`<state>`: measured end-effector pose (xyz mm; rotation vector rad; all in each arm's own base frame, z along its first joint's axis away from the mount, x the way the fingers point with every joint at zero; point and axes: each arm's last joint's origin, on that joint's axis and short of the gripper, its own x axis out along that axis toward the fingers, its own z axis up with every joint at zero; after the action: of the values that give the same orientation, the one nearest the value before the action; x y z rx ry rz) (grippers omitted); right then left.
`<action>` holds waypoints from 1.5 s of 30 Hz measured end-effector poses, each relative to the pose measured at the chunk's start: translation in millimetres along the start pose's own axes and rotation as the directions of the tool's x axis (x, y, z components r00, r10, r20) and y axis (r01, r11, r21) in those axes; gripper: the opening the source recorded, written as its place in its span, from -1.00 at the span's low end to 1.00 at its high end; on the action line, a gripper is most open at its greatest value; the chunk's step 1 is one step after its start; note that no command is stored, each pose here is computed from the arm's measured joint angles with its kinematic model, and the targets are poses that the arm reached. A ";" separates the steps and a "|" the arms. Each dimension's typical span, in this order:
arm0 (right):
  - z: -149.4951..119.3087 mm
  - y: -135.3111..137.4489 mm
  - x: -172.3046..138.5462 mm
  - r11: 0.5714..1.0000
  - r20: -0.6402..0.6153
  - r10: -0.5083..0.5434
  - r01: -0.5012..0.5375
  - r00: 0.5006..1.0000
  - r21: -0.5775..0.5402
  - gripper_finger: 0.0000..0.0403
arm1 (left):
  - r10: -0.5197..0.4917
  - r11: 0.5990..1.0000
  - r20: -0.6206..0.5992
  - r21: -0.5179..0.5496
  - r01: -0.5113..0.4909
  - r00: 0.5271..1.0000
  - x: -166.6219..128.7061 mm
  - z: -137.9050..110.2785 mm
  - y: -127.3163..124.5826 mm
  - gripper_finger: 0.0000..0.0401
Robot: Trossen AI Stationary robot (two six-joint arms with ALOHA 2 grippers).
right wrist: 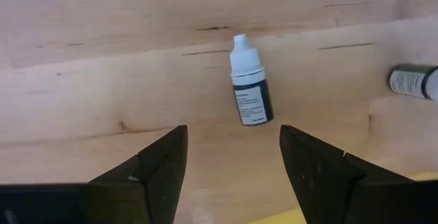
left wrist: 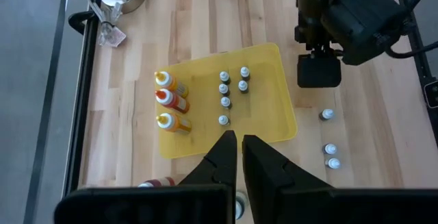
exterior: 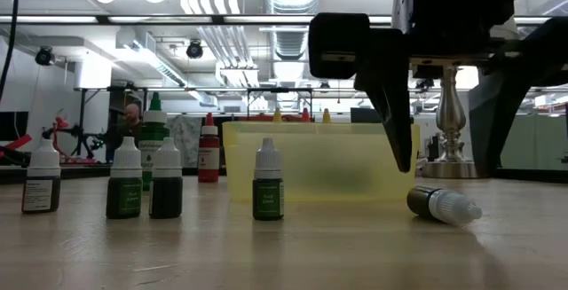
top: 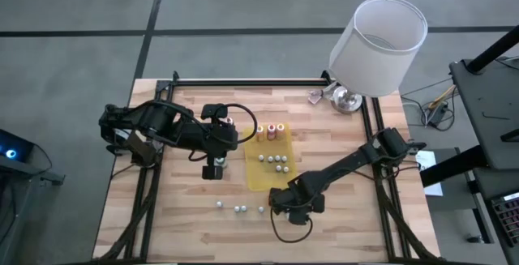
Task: Pick & Place food coloring
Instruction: Put the right small black food coloring bottle into the bin
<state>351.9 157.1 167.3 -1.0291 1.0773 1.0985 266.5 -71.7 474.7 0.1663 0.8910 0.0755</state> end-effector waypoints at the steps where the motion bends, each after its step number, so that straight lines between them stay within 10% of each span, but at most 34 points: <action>1: -0.1 -0.1 0.6 1.000 -0.001 0.001 -0.001 1.000 -0.013 0.11 | 0.000 1.000 0.000 0.000 0.000 1.000 0.0 0.0 0.0 -1.00; 45: -1.0 -2.5 15.4 0.993 0.028 -0.069 0.072 0.997 -0.096 0.11 | 0.000 1.000 0.000 0.017 0.000 1.000 0.2 0.1 0.0 -1.00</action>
<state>356.0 158.1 152.3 -1.1194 0.9683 1.1122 266.7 -71.6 474.6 0.1826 0.8923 0.0681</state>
